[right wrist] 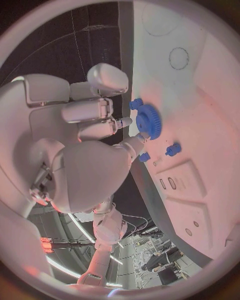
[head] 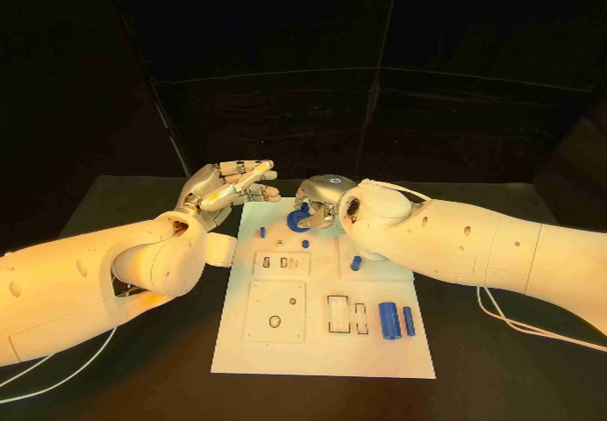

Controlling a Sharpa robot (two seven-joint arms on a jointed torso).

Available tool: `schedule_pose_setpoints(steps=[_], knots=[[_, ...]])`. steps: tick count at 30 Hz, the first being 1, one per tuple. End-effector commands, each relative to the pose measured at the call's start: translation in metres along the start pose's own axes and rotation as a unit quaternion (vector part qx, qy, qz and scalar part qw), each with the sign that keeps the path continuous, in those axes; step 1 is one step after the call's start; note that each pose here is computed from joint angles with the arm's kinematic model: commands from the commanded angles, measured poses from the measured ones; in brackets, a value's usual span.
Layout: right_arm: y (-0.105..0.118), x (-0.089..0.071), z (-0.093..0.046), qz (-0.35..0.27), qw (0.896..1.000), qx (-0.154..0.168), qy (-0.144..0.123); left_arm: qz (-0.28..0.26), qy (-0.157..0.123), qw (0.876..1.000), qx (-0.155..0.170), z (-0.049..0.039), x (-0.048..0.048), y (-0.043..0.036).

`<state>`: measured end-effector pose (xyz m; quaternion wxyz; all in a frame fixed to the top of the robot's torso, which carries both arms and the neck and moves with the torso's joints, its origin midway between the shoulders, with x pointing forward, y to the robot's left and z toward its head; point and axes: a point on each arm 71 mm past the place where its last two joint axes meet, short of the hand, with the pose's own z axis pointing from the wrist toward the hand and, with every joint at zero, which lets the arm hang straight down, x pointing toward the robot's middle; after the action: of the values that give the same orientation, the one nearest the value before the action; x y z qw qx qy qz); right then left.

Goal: Assemble the parts on the task board

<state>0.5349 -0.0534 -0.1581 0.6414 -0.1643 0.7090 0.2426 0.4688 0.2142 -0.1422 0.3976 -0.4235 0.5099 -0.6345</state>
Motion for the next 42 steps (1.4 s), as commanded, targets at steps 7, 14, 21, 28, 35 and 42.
schedule_pose_setpoints(steps=[7,14,21,28,35,42], knots=[[0.001,-0.002,0.0,-0.001,1.0,-0.002,-0.005,-0.003,0.008,1.0,0.001,0.001,0.0016,-0.0011],[-0.002,-0.002,-0.001,0.002,1.0,0.003,-0.008,-0.003,0.008,1.0,0.001,0.001,0.0014,-0.001],[-0.02,-0.008,-0.016,0.037,0.998,0.009,-0.043,-0.002,0.006,1.0,0.001,0.0011,-0.0007,-0.0011],[-0.064,-0.017,-0.052,0.155,0.985,0.005,-0.078,-0.002,0.005,1.0,0.0,0.001,-0.0047,-0.0011],[-0.109,-0.023,-0.086,0.237,0.967,0.016,-0.093,-0.003,0.008,1.0,-0.001,0.0023,-0.0075,-0.0003],[-0.142,-0.028,-0.112,0.247,0.962,0.031,-0.111,-0.002,0.007,1.0,-0.003,0.0043,-0.0097,0.0013]])
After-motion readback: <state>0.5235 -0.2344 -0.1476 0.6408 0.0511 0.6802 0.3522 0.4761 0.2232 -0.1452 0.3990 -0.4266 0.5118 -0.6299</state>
